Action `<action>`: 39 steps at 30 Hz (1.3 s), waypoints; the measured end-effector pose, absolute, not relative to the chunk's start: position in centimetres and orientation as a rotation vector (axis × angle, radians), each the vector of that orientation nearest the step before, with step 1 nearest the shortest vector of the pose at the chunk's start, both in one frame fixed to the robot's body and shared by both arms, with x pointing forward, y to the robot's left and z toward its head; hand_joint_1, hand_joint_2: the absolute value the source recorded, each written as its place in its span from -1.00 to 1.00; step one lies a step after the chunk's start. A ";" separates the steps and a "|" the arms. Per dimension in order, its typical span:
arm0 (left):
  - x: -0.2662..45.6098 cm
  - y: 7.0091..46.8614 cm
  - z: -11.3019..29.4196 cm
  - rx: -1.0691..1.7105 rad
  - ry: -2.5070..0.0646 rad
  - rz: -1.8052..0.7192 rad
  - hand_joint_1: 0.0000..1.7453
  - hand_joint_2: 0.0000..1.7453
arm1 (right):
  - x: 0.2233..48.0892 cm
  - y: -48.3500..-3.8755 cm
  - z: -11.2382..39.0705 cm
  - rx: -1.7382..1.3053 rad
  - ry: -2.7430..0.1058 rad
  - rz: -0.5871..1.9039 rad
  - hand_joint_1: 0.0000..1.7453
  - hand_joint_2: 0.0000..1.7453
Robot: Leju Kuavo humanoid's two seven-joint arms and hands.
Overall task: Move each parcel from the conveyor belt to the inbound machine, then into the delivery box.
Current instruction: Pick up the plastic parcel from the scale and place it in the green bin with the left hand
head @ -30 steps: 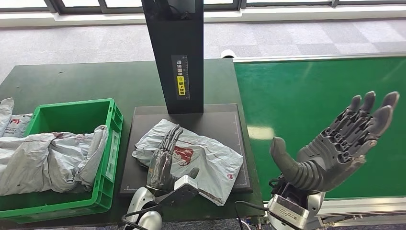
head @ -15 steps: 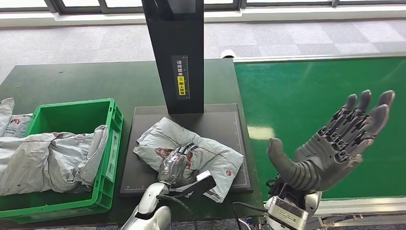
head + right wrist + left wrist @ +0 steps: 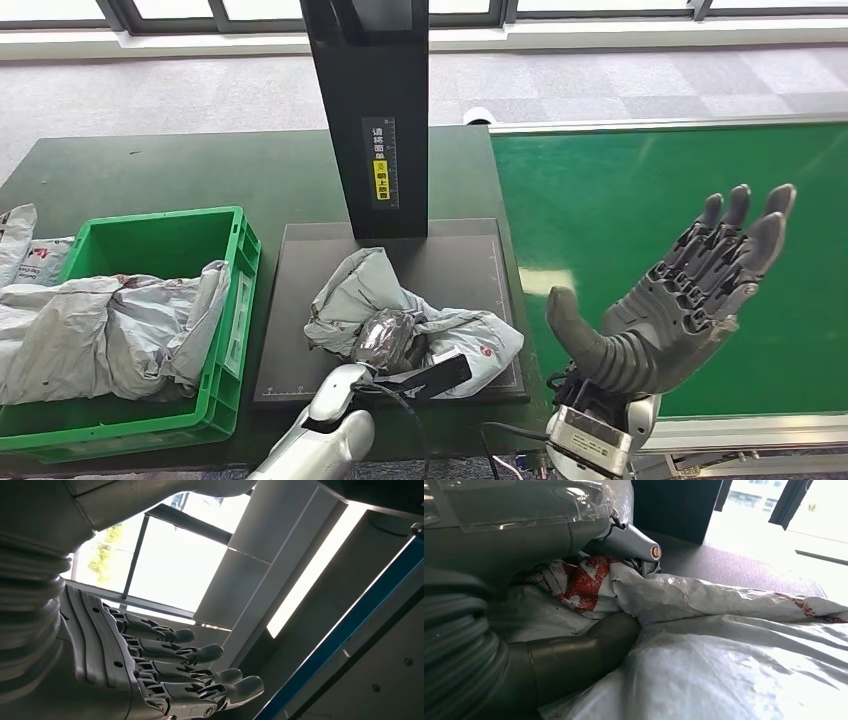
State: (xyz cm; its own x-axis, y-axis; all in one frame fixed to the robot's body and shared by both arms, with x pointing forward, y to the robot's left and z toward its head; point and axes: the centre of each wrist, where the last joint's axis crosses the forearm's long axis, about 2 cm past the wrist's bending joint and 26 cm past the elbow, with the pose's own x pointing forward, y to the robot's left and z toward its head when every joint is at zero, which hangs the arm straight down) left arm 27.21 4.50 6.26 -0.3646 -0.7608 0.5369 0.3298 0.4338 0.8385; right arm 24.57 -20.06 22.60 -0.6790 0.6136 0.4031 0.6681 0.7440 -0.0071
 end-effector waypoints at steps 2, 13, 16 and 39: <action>27.2 4.3 6.3 0.400 -1.545 -1.217 1.00 1.00 | 24.6 -20.0 22.6 -0.983 -2.561 -0.196 -1.00 1.00; 27.0 4.2 8.5 0.836 -1.821 -1.132 1.00 1.00 | 24.6 -20.0 22.5 -0.985 -2.558 -0.191 -1.00 1.00; 26.9 4.4 9.5 0.869 -1.906 -1.115 1.00 1.00 | 24.6 -20.0 22.5 -0.984 -2.558 -0.192 -1.00 1.00; 25.9 14.4 26.2 1.507 -2.429 -0.462 1.00 1.00 | 24.6 -20.2 22.4 -0.980 -2.550 -0.210 -1.00 1.00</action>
State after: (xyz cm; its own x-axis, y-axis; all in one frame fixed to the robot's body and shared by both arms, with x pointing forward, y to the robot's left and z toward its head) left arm 25.90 14.42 26.18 -0.4363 -0.8989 0.0411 -0.8211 0.4164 0.3904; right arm 24.59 -20.22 22.38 -0.6749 0.6091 0.4165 0.6691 0.7432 -0.0027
